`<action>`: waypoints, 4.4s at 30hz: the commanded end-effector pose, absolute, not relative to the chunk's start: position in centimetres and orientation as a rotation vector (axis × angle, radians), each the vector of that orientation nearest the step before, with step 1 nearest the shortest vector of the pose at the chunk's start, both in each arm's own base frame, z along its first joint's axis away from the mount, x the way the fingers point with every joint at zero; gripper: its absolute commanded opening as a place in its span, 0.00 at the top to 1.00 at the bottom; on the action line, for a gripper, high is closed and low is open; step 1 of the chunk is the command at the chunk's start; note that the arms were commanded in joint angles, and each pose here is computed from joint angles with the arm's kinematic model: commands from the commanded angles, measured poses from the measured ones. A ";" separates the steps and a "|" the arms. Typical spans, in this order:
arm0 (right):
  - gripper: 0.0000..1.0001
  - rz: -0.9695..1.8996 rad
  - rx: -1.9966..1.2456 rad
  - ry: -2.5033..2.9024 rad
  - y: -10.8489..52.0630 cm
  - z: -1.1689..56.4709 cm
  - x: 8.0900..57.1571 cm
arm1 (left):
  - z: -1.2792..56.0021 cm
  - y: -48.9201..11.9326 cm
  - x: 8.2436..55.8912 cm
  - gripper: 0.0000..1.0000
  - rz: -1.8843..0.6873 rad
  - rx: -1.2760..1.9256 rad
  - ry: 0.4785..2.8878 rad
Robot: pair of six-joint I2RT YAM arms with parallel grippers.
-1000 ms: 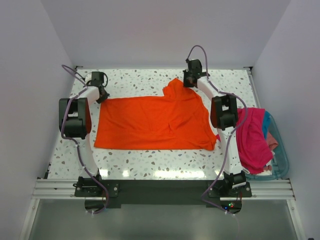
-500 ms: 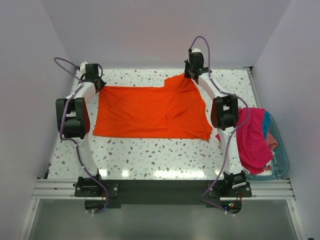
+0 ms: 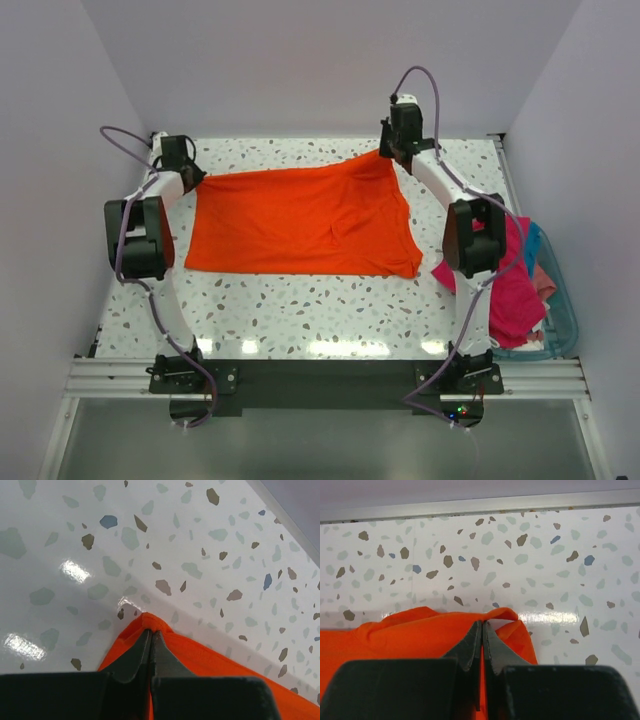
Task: Fold and stack the t-shirts
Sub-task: Fold the tshirt
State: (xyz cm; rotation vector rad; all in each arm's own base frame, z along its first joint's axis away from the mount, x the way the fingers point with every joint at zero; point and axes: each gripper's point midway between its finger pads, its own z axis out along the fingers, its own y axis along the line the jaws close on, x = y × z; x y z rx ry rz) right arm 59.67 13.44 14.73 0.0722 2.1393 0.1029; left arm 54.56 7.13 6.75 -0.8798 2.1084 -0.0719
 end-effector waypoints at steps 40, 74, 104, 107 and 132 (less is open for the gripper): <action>0.47 0.299 0.174 2.147 12.8 14.0 37.8 | 9.7 6.6 38.5 0.40 -0.083 -1.053 2.014; 0.63 -0.044 -0.068 2.358 22.0 5.9 46.6 | 9.4 -0.8 41.2 0.45 -0.189 -0.870 2.118; 0.85 0.213 0.008 2.182 25.9 8.2 34.9 | 9.5 -1.0 40.4 0.45 -0.203 -0.845 2.127; 0.63 0.179 -0.006 2.159 25.4 8.4 34.5 | 9.7 -1.5 40.5 0.43 -0.231 -0.810 2.133; 0.45 -0.088 -0.025 2.363 18.8 7.8 43.1 | 10.5 -28.5 39.8 0.44 -0.486 0.116 2.246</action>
